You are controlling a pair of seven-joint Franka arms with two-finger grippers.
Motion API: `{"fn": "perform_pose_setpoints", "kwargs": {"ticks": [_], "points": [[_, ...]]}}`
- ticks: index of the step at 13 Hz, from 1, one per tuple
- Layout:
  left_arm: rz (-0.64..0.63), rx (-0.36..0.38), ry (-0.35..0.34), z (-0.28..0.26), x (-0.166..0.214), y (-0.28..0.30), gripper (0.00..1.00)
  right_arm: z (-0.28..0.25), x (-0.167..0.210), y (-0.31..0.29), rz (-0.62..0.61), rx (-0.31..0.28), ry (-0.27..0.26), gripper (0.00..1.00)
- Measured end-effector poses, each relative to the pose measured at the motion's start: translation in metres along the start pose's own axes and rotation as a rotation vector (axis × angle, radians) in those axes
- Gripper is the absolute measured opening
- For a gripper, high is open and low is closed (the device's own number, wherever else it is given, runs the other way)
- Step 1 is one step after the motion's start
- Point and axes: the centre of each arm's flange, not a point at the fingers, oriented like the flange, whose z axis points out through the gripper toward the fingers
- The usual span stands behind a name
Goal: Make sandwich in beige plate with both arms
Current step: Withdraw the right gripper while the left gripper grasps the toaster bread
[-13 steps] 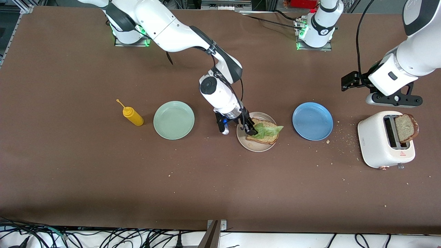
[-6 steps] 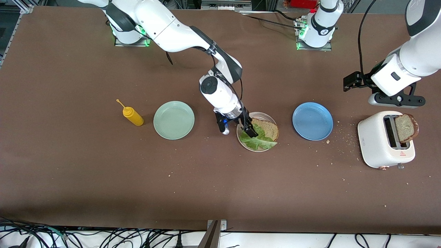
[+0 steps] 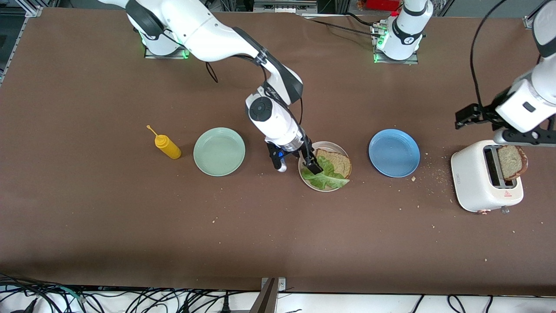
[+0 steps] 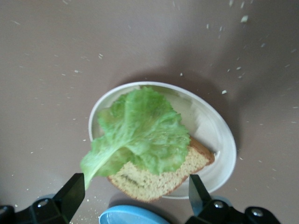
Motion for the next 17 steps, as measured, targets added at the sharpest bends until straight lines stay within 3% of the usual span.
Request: {"fn": "perform_pose_setpoints", "kwargs": {"ticks": [3, 7, 14, 17], "points": [[0.006, -0.001, 0.055, 0.020, 0.017, -0.051, 1.00, -0.082, 0.022, -0.027, -0.086, -0.120, 0.014, 0.99], [0.008, 0.010, 0.099, 0.058, 0.030, -0.131, 1.00, -0.179, 0.066, -0.039, -0.308, -0.269, 0.000, 0.99], [-0.026, -0.025, 0.061, 0.139, 0.032, -0.217, 1.00, -0.327, 0.196, -0.034, -0.754, -0.415, -0.046, 1.00], [-0.032, -0.039, 0.036, 0.157, 0.030, -0.225, 1.00, -0.375, 0.252, -0.025, -0.904, -0.471, -0.012, 1.00]]}}
